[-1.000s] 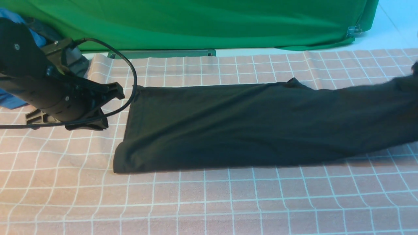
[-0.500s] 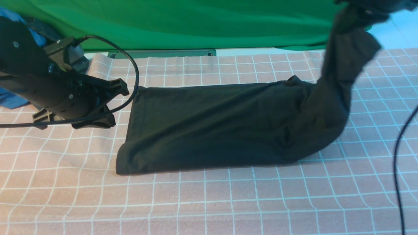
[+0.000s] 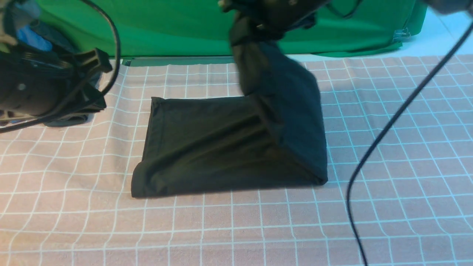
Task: Fold a long-sleeved shirt over a pink coffee tablecloth.
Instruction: 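Fold the right end of the dark garment over onto its left end with the right gripper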
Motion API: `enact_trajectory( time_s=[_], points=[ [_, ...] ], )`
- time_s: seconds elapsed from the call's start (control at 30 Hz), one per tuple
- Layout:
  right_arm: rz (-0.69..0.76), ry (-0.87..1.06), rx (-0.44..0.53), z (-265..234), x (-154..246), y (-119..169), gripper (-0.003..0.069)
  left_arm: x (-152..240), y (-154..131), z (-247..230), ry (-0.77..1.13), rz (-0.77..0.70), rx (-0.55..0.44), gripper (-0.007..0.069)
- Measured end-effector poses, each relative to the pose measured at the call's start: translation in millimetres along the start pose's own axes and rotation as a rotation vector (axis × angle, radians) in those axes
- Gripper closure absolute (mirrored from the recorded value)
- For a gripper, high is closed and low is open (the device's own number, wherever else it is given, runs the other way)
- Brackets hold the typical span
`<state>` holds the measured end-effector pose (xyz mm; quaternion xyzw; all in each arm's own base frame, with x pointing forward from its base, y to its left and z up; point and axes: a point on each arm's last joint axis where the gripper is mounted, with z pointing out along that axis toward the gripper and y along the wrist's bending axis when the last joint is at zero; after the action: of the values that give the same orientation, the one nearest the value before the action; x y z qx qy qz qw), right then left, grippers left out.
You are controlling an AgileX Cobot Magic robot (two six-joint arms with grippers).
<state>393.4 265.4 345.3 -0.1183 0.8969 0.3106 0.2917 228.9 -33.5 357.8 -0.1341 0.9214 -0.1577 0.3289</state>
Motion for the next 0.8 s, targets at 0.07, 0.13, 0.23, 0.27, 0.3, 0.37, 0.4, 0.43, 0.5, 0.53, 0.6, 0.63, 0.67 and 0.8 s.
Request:
enact_trajectory(
  time_s=[0.07,0.13,0.23,0.27,0.3,0.37,0.4,0.43,0.5,0.53,0.6,0.63,0.67,0.8],
  points=[
    [0.007,0.010,-0.033,18.2,8.0,9.3,0.0535,3.6,-0.4,-10.6,-0.005,0.005,0.006,0.0612],
    [0.009,0.024,-0.050,33.0,15.4,15.2,0.0535,5.7,-0.6,-17.4,-0.013,0.007,0.011,0.0612],
    [0.011,0.060,-0.053,53.2,26.5,17.3,0.0535,8.3,-0.9,-25.7,-0.023,0.011,0.018,0.0612],
    [0.012,0.067,-0.053,59.6,29.9,17.8,0.0535,9.0,-1.0,-27.7,-0.026,0.012,0.019,0.0612],
    [0.010,0.076,-0.054,68.7,34.9,19.2,0.0535,10.0,-1.0,-30.5,-0.030,0.014,0.021,0.0612],
    [0.008,0.078,-0.056,81.0,41.1,20.9,0.0535,11.0,-1.0,-33.2,-0.032,0.015,0.023,0.0612],
    [0.007,0.078,-0.056,83.9,42.6,21.1,0.0535,11.1,-1.0,-33.5,-0.033,0.015,0.024,0.0612],
    [0.014,0.072,-0.057,93.7,46.8,21.5,0.0535,11.5,-1.0,-34.5,-0.034,0.015,0.024,0.0612],
    [0.037,0.055,-0.060,105.4,51.6,23.0,0.0524,12.3,-0.8,-34.9,-0.027,0.016,0.022,0.0612],
    [0.055,0.043,-0.063,111.2,53.8,23.8,0.0517,12.5,-0.8,-34.9,-0.025,0.015,0.022,0.0612],
    [0.089,0.021,-0.068,123.0,58.5,24.7,0.0487,13.4,-0.5,-34.9,-0.015,0.015,0.018,0.0612],
    [0.099,0.011,-0.074,126.5,59.9,25.9,0.0461,13.6,-0.4,-34.9,-0.013,0.015,0.018,0.0612],
    [0.114,0.001,-0.079,130.9,61.8,26.7,0.0432,13.9,-0.3,-34.8,-0.010,0.015,0.017,0.0612],
    [0.136,-0.017,-0.097,139.3,66.3,30.1,0.0268,14.6,0.0,-34.8,-0.001,0.015,0.014,0.0612]
  ],
)
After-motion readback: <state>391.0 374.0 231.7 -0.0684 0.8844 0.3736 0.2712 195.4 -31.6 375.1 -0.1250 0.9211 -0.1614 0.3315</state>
